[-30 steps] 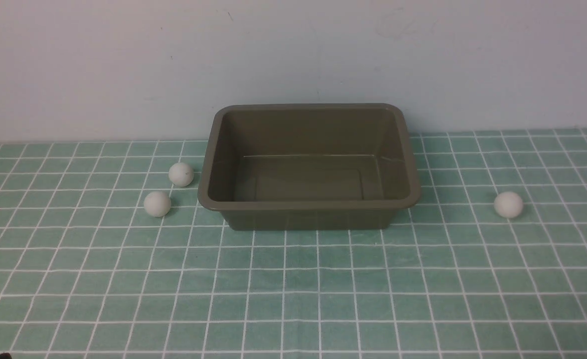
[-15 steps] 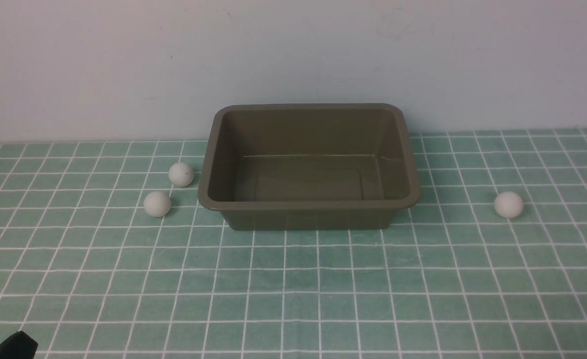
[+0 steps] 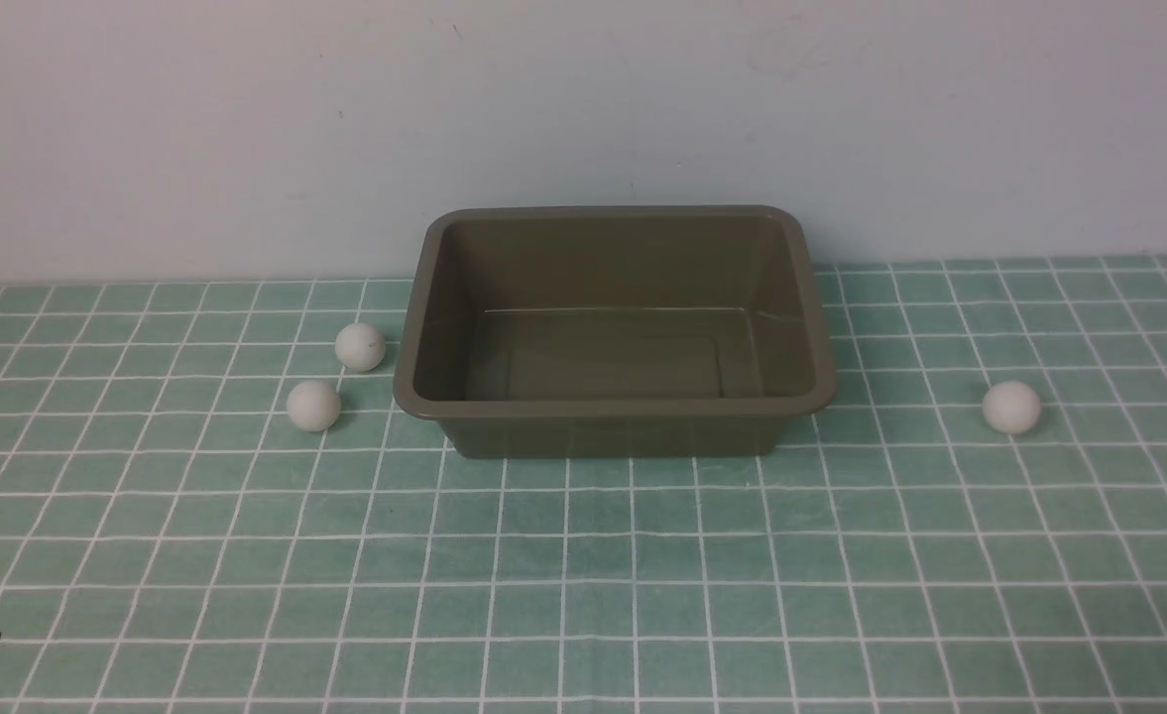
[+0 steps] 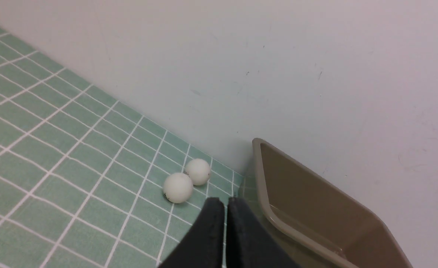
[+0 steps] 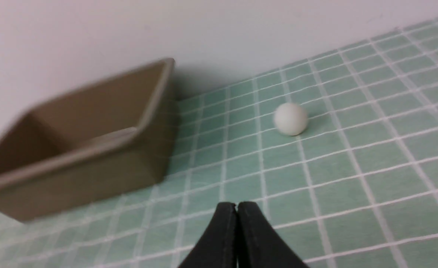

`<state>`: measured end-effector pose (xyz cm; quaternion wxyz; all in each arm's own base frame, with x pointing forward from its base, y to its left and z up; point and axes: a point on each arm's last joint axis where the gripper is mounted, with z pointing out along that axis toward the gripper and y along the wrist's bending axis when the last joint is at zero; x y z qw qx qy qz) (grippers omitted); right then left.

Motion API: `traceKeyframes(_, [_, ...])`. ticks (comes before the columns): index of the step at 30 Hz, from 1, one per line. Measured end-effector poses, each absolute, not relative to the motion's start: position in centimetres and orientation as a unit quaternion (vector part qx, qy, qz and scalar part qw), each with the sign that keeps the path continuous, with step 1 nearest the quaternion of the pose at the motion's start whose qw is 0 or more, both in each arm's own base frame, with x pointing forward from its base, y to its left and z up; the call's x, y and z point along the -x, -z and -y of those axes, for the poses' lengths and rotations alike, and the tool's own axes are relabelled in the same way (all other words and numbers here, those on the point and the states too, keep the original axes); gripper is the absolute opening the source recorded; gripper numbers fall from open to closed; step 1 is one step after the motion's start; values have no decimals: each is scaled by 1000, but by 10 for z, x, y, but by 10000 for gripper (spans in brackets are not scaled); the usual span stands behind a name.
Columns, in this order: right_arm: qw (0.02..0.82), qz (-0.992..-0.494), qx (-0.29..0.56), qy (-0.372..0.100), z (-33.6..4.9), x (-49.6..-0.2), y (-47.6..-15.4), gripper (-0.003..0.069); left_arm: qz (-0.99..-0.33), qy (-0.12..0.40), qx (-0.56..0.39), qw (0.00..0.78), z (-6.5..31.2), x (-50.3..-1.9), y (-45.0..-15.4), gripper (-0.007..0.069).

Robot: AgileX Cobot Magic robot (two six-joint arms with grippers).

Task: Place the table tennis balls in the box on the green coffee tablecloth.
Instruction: 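Reach for and grasp a ping pong ball on the table beside the basket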

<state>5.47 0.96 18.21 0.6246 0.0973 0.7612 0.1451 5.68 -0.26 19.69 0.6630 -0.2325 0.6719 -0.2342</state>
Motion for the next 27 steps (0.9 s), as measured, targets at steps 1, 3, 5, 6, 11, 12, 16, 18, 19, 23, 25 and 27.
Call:
traceKeyframes(1, [625,-755,-107,-167,-11,-55,-183,-18,-669,236,235,664,2,-57,-197,-4])
traceKeyframes(3, [627,-742,-133,-196,-11,-55,-185,-18,-667,235,236,666,2,-57,-198,-4])
traceKeyframes(5, [634,-732,-143,-203,-11,-56,-188,-18,-663,234,238,670,1,-57,-199,-4])
traceKeyframes(6, [639,-728,-145,-200,-10,-56,-189,-18,-660,233,239,673,1,-57,-199,-4])
traceKeyframes(11, [670,-704,-147,-183,-6,-56,-195,-18,-640,227,246,692,-3,-57,-203,-4])
traceKeyframes(12, [676,-698,-148,-184,-5,-57,-196,-18,-639,227,247,692,-3,-57,-203,-4])
traceKeyframes(16, [685,-684,-165,-190,-4,-57,-199,-18,-628,246,266,689,-3,-56,-204,-4])
traceKeyframes(18, [686,-678,-176,-198,-3,-57,-200,-18,-624,256,275,685,-3,-56,-204,-4])
traceKeyframes(19, [687,-672,-185,-206,-3,-57,-200,-18,-630,250,266,686,-2,-56,-205,-4])
traceKeyframes(23, [685,-643,-235,-247,0,-57,-203,-18,-668,206,171,695,6,-52,-226,-4])
traceKeyframes(25, [681,-624,-267,-273,2,-56,-205,-18,-676,191,126,700,10,-47,-242,-4])
traceKeyframes(27, [678,-610,-290,-290,3,-56,-206,-18,-694,171,83,694,14,-46,-256,-4])
